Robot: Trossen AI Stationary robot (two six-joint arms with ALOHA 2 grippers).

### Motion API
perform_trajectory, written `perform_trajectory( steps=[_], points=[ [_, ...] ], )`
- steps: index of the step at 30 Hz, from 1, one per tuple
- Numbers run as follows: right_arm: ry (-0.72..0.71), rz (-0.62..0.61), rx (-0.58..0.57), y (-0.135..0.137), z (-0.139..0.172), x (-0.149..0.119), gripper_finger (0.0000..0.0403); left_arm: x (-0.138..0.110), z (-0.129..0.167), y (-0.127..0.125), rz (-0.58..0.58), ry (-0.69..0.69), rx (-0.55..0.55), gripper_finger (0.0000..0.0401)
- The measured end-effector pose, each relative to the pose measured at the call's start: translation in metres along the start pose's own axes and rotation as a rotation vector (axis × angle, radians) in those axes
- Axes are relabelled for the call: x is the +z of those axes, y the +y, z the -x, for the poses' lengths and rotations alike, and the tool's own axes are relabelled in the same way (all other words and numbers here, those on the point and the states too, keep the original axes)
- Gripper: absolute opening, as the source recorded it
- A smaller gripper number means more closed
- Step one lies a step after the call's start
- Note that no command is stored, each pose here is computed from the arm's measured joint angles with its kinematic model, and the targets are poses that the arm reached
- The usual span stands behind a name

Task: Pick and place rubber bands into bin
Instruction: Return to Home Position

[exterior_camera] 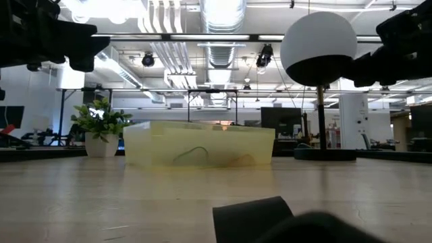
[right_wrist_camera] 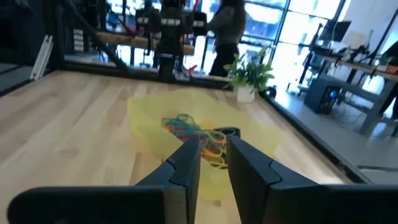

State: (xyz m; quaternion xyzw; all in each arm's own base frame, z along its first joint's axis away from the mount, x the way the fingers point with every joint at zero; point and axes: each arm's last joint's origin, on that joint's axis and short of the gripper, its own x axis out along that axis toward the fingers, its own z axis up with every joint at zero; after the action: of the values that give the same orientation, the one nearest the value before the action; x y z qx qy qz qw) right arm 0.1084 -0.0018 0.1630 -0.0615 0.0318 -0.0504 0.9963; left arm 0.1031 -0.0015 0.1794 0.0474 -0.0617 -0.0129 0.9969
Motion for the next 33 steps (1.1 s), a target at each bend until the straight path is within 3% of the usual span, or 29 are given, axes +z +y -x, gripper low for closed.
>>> perform_trajectory(
  steps=[7, 14, 33],
  points=[
    [-0.102, 0.056, -0.014, -0.002, 0.012, 0.007, 0.0068, -0.004, 0.004, -0.001, -0.003, 0.032, -0.014, 0.0203],
    [-0.064, 0.062, 0.054, 0.0, 0.011, 0.004, 0.0068, -0.004, 0.005, -0.001, -0.033, 0.03, -0.026, 0.0203],
    [-0.053, -0.043, 0.067, 0.001, 0.01, 0.003, 0.0068, -0.007, 0.003, -0.001, -0.016, 0.064, -0.031, 0.0203]
  ],
)
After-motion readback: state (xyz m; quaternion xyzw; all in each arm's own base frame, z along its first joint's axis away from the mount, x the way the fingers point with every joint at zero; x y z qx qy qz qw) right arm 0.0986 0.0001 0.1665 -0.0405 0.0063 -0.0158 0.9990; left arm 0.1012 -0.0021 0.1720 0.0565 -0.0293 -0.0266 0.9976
